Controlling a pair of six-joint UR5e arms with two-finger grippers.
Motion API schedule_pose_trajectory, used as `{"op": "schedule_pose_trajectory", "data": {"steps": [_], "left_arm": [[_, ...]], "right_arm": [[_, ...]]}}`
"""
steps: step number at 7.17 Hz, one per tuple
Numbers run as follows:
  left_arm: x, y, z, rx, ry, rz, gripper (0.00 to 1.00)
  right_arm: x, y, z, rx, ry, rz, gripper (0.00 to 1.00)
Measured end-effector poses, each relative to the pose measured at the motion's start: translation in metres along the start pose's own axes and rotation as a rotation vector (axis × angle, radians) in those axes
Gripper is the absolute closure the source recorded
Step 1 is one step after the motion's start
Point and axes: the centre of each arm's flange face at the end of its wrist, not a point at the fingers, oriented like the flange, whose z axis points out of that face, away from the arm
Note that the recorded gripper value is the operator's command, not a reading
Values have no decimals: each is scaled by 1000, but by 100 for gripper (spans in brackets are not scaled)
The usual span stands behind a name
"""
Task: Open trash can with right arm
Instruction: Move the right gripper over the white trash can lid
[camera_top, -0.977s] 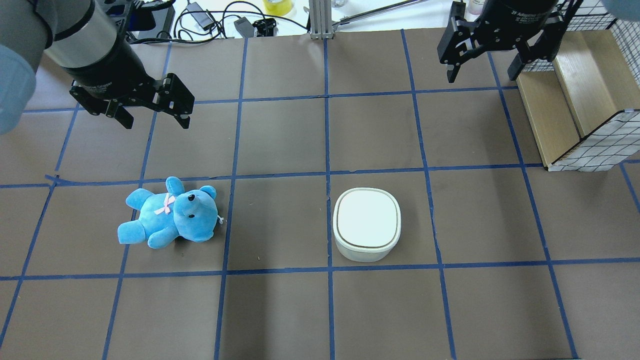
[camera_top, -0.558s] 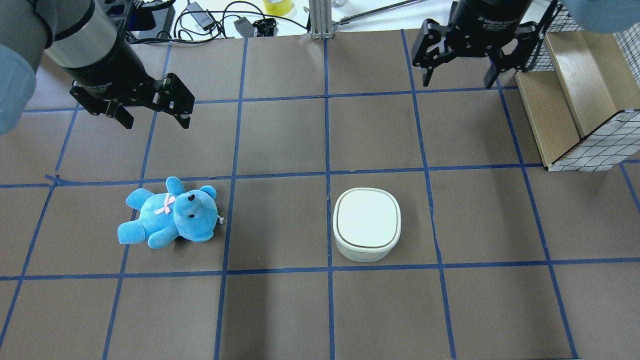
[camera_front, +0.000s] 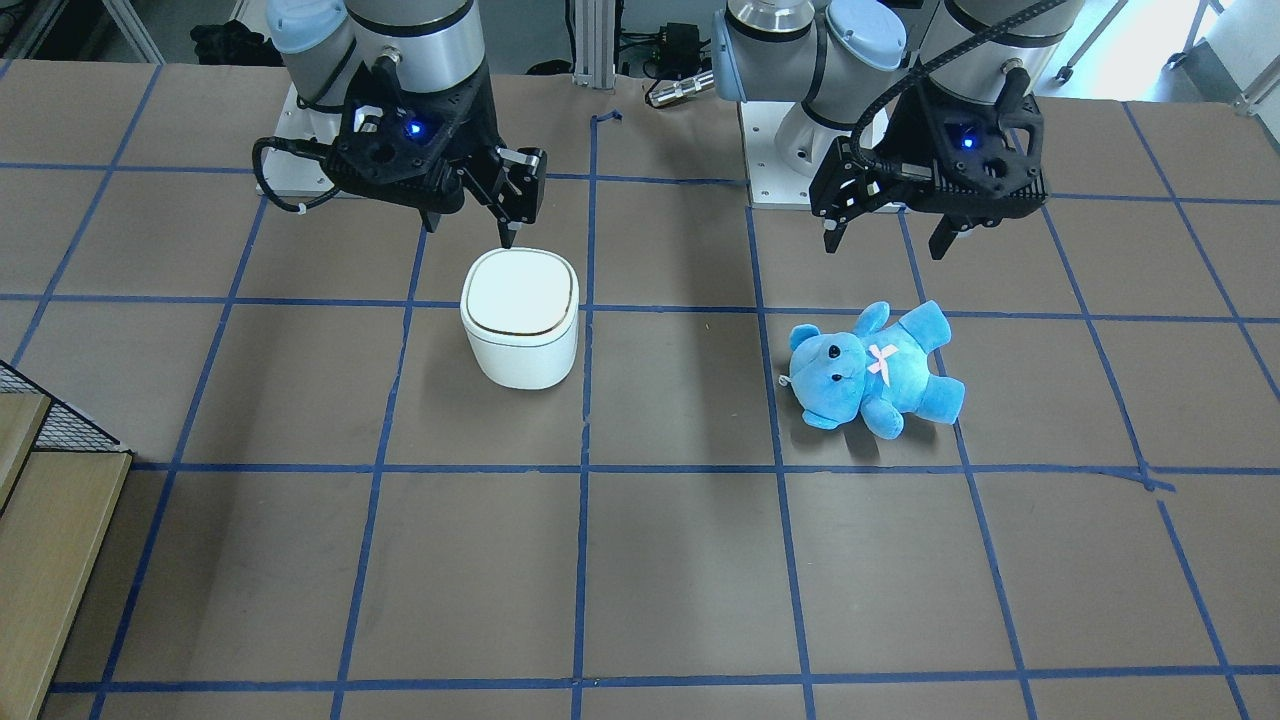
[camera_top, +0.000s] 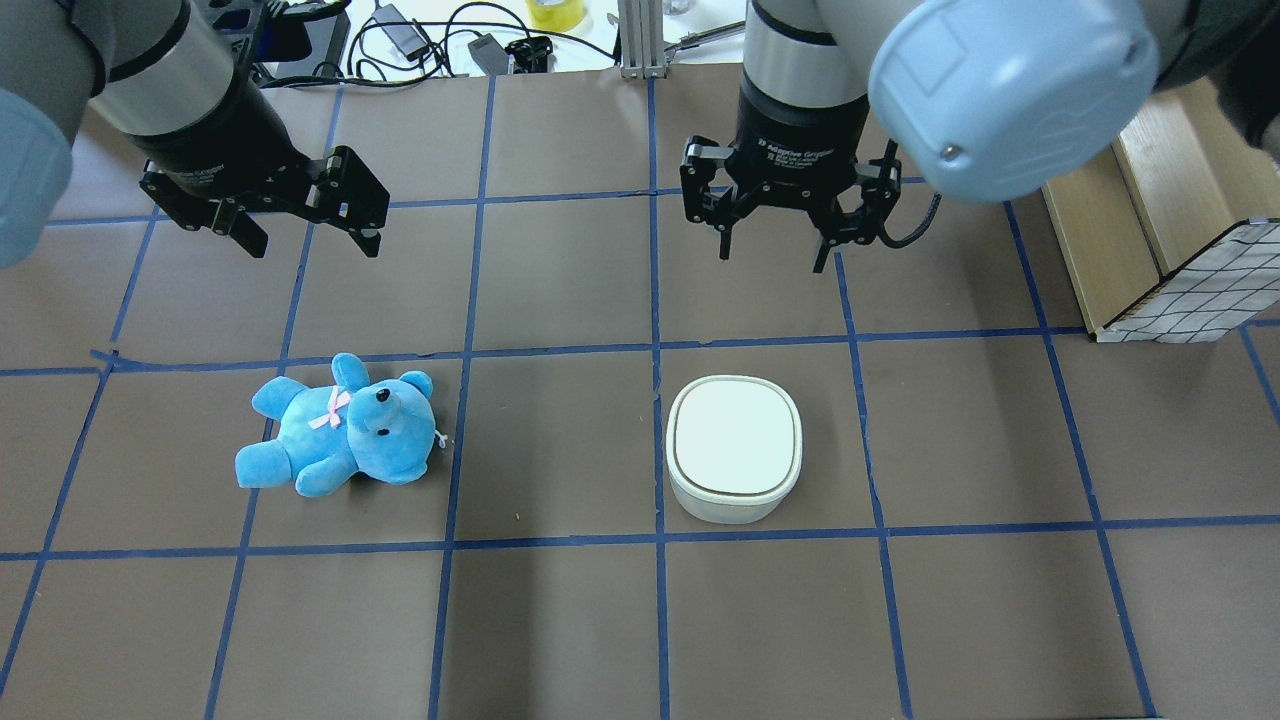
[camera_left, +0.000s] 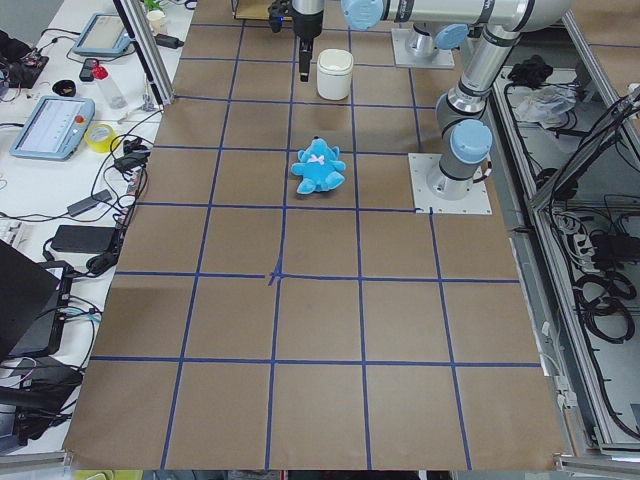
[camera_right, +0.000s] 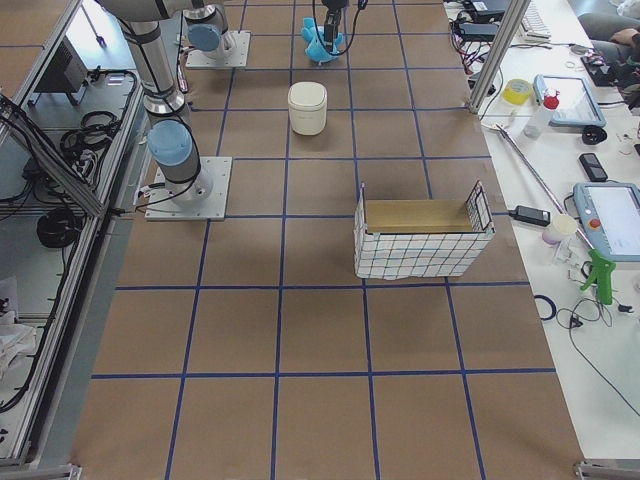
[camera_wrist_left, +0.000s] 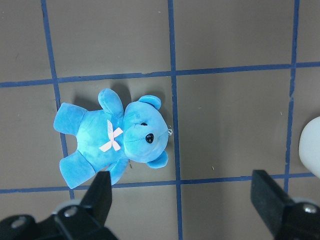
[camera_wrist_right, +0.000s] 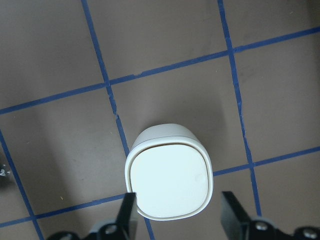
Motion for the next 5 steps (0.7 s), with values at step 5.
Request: {"op": "schedule_pose_trajectory", "data": {"steps": [5], "left_arm": [[0,0,0,0,-1,0,0]], "right_arm": [[-14,28,84,-112,15,6,100]]}}
